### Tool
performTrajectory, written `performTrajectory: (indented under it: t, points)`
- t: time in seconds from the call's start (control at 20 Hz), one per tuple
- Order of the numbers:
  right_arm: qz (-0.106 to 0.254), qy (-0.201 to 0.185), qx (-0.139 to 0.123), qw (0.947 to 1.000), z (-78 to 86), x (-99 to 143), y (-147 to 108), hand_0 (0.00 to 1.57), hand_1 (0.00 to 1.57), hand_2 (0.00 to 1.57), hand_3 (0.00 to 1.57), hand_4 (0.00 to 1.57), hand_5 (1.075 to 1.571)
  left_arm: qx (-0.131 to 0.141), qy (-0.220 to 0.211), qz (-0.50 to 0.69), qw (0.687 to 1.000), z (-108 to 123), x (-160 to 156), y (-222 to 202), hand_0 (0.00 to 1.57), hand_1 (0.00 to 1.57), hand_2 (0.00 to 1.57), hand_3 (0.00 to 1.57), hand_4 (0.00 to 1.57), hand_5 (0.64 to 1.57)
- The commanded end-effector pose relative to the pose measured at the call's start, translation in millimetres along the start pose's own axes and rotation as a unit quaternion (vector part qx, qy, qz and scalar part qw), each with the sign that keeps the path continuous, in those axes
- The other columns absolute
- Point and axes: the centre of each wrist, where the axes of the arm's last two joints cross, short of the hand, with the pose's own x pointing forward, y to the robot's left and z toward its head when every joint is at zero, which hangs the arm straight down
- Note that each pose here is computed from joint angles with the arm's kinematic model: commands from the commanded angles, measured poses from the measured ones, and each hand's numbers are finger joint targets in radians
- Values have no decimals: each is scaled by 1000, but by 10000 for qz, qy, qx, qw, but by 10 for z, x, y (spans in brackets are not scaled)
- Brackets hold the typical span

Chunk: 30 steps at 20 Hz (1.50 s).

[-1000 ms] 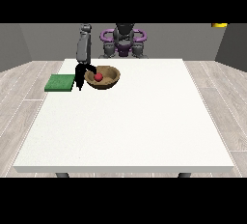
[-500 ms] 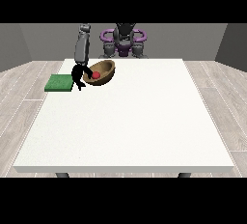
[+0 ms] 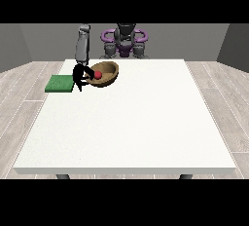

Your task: Pick the cup and pour the ball into the bowl, then pick the bowl and place it on the pad

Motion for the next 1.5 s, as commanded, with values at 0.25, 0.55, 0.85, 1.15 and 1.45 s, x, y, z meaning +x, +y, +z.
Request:
performTrajectory:
  t: [0.25,0.55,0.85,1.15,1.45]
  points:
    - [1413,1194,-195,9825,-442,697,-561,1571,1571,1571,969,1046,1557,544,702,3,9960,331,-522,377,0,0,0,0,1200,1540]
    - [1815,1118,-79,9770,-709,1367,-994,1571,1571,1571,679,1085,1568,672,751,-166,9948,462,-559,528,0,0,0,0,1203,1541]
    - [1398,895,-290,9857,-768,1598,-1237,1571,1571,1571,532,1099,1564,776,462,-110,9959,584,-651,635,0,0,0,0,1203,1542]
    - [1438,919,-200,9851,-775,1770,-1414,1571,1571,1571,381,1123,1568,862,417,-199,9952,758,-691,857,0,0,0,0,1210,1555]
    - [814,829,-365,9926,-712,1231,-1255,1571,1571,1571,444,1060,1569,685,126,-184,9974,569,-540,654,0,0,0,0,1208,1553]
